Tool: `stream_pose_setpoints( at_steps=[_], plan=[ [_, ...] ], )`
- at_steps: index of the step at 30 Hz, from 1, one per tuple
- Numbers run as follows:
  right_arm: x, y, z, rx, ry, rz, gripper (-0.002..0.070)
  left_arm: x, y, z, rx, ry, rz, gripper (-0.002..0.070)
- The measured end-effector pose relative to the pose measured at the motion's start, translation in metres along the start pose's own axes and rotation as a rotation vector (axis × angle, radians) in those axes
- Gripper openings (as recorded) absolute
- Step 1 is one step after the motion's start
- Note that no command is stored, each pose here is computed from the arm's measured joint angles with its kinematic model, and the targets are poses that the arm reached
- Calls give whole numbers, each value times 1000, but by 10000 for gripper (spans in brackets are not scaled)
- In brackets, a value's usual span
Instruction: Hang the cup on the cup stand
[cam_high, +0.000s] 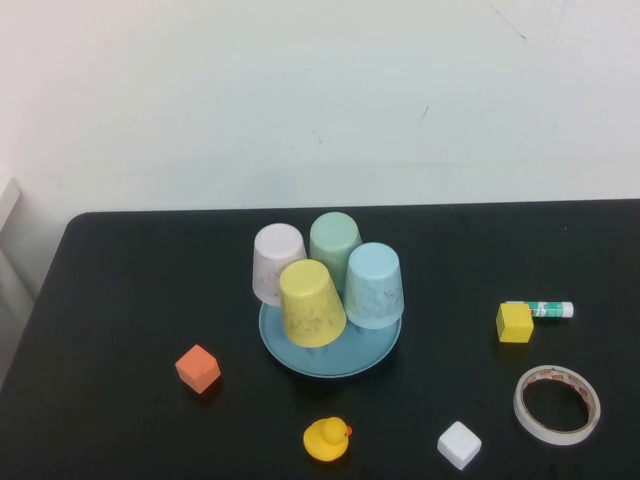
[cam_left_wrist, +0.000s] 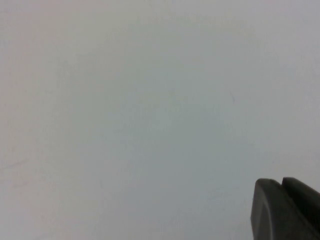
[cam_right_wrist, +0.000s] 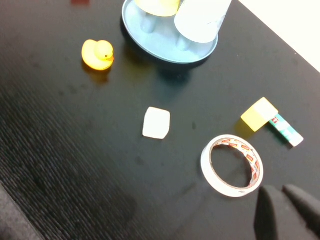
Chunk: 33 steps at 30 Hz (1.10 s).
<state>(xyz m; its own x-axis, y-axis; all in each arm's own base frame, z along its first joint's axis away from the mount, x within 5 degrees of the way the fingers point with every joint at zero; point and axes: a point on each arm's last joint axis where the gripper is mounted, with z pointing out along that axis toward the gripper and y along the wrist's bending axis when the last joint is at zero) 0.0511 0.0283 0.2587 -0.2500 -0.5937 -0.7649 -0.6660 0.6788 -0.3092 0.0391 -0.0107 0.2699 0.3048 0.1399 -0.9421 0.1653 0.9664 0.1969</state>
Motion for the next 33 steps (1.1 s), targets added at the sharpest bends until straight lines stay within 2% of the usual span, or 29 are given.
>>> stream_pose_setpoints(
  at_steps=[9, 21, 30, 33],
  plan=[
    [0, 0, 0, 0, 0, 0, -1, 10, 3, 0, -47, 44, -2, 0],
    [0, 0, 0, 0, 0, 0, -1, 14, 3, 0, -49, 58, -6, 0],
    [0, 0, 0, 0, 0, 0, -1, 61, -7, -2, -22, 195, -6, 0],
    [0, 0, 0, 0, 0, 0, -1, 65, -7, -2, -21, 205, -6, 0]
  ],
)
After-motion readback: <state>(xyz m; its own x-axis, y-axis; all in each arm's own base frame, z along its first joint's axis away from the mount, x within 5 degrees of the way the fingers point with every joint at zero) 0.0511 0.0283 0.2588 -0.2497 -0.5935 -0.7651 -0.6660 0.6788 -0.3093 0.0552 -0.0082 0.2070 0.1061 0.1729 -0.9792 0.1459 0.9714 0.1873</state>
